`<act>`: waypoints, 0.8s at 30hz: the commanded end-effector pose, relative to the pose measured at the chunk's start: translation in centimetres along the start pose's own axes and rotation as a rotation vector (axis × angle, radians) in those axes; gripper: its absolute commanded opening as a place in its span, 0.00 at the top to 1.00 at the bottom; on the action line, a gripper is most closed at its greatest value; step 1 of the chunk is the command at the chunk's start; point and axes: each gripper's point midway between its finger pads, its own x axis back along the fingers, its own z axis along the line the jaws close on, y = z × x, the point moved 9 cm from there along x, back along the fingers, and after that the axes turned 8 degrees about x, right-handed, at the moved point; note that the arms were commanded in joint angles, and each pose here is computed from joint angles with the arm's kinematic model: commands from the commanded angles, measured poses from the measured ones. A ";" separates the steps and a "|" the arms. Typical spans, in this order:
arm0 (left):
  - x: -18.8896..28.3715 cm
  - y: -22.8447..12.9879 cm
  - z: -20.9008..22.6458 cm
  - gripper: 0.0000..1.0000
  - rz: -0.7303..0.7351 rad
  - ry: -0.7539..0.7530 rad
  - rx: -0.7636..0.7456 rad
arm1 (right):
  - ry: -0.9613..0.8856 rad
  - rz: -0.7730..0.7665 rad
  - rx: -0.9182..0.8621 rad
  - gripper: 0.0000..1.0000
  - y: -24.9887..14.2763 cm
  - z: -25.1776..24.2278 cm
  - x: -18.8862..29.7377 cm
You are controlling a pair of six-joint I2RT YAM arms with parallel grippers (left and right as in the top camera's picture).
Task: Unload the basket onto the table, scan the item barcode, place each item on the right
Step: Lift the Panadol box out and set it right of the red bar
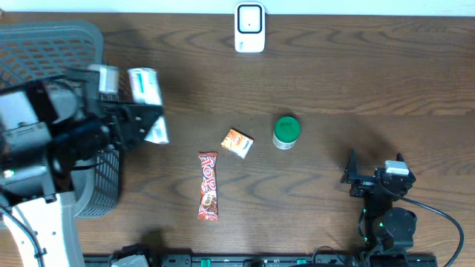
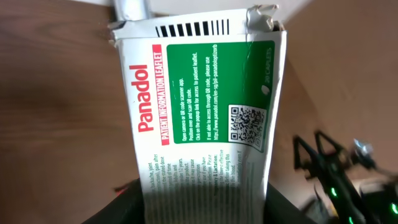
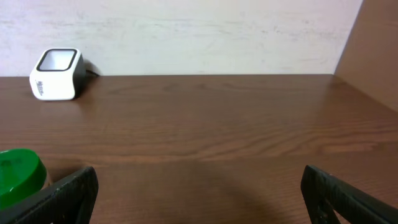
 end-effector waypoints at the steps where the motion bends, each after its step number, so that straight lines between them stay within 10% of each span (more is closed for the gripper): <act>1: -2.5 -1.4 -0.6 0.55 0.113 0.012 -0.037 | -0.010 0.003 0.011 0.01 -0.2 -0.1 0.0; 24: -22.5 -11.5 4.7 0.55 0.866 0.105 -0.071 | -0.010 0.004 0.010 0.01 -0.2 -0.1 0.0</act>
